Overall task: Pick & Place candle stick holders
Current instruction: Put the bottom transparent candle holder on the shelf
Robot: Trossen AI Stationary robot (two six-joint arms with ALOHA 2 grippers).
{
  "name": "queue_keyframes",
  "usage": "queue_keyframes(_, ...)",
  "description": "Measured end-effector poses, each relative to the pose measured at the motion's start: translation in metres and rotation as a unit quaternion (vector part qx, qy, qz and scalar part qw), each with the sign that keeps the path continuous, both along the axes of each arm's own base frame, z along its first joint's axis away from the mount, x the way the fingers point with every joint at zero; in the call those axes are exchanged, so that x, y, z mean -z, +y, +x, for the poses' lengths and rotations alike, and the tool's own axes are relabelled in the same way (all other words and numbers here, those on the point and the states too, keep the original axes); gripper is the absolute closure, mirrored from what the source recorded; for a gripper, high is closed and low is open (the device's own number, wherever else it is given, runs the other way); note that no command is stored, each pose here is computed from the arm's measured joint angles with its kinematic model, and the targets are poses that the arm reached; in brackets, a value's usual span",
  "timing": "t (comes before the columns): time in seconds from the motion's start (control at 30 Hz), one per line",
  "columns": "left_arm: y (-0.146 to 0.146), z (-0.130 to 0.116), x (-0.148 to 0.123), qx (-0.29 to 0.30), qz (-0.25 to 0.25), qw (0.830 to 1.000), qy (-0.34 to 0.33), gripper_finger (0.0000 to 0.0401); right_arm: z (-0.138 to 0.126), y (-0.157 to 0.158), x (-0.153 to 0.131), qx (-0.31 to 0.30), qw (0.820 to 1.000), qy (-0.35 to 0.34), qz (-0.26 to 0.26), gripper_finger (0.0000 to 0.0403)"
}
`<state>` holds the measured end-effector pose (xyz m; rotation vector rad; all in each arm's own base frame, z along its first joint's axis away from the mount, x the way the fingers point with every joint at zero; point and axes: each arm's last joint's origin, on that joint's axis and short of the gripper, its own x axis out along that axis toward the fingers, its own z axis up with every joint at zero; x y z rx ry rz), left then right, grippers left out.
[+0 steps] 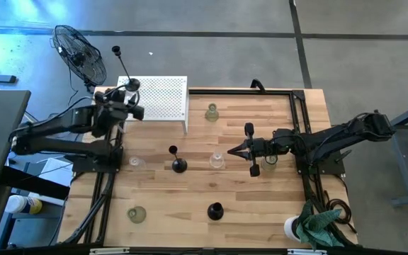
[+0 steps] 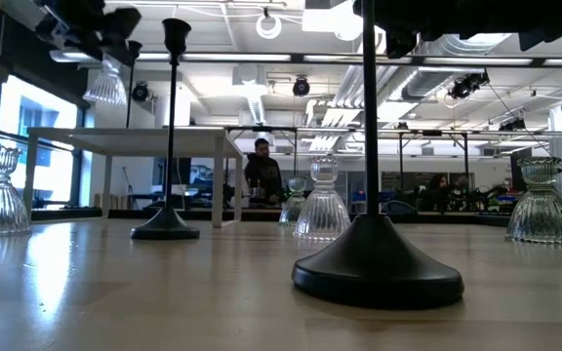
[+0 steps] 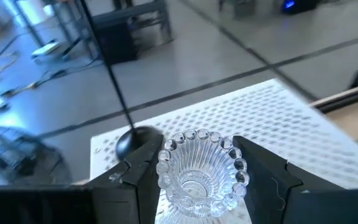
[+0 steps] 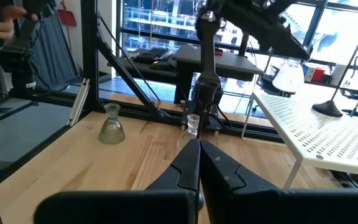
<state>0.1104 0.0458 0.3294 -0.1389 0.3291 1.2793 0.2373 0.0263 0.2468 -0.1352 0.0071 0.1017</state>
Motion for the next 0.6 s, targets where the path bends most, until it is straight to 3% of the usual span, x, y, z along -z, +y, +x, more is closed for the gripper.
queue_keyframes(0.33,0.034,-0.002,0.017,-0.099,-0.012,0.994,-0.038,0.0232,0.0,0.0,0.0,-0.001,1.0,0.0,0.0,0.0401)
queue_keyframes(0.6,0.052,0.0,0.035,-0.14,-0.016,0.988,-0.064,0.0232,0.0,0.0,0.0,-0.002,1.0,0.0,-0.002,0.0401)
